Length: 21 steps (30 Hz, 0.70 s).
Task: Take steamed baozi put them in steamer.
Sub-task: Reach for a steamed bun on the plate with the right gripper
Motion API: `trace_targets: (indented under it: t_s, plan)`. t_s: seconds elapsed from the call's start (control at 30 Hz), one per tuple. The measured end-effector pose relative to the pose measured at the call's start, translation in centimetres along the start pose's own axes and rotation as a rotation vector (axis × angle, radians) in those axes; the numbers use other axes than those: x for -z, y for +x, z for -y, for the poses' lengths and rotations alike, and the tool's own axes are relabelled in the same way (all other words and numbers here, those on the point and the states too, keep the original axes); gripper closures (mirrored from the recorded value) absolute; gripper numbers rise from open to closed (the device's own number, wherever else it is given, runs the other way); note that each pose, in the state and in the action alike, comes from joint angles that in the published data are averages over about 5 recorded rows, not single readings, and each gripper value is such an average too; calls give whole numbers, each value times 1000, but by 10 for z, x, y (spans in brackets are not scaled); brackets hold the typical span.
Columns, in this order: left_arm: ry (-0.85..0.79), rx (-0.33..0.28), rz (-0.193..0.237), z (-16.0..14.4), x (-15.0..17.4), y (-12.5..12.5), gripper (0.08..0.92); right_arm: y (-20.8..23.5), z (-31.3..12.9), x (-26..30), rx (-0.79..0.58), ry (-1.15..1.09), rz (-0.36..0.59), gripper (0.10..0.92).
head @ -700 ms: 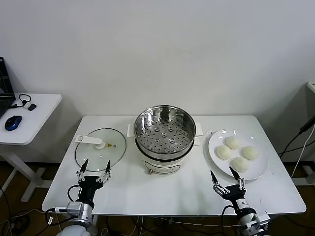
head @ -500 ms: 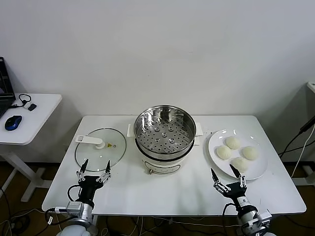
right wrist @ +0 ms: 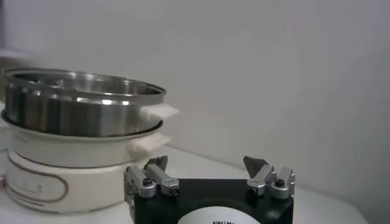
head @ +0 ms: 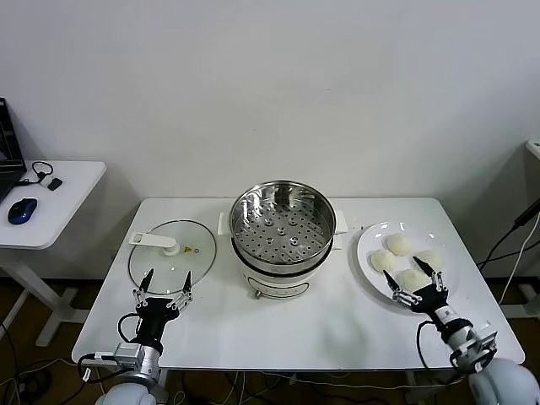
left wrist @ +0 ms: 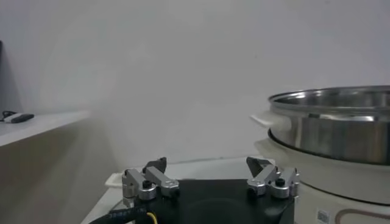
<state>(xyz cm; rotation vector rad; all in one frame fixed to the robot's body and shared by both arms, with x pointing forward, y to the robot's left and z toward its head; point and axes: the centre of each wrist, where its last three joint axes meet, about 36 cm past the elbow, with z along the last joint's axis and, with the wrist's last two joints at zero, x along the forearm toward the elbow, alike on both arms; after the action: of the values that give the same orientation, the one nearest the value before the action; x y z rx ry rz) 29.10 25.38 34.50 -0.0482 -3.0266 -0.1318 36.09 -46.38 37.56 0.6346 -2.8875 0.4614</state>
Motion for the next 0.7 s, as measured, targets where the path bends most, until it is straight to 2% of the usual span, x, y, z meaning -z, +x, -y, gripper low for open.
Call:
trace_targets:
  t_s: [0.4,0.7]
  plan:
    - [10,-12,5,4,0,-1,177,-46,125,39,319,270,-186,200]
    - [23,-11,8,5,1,0,177,-98,184,77,517,406,-355,200]
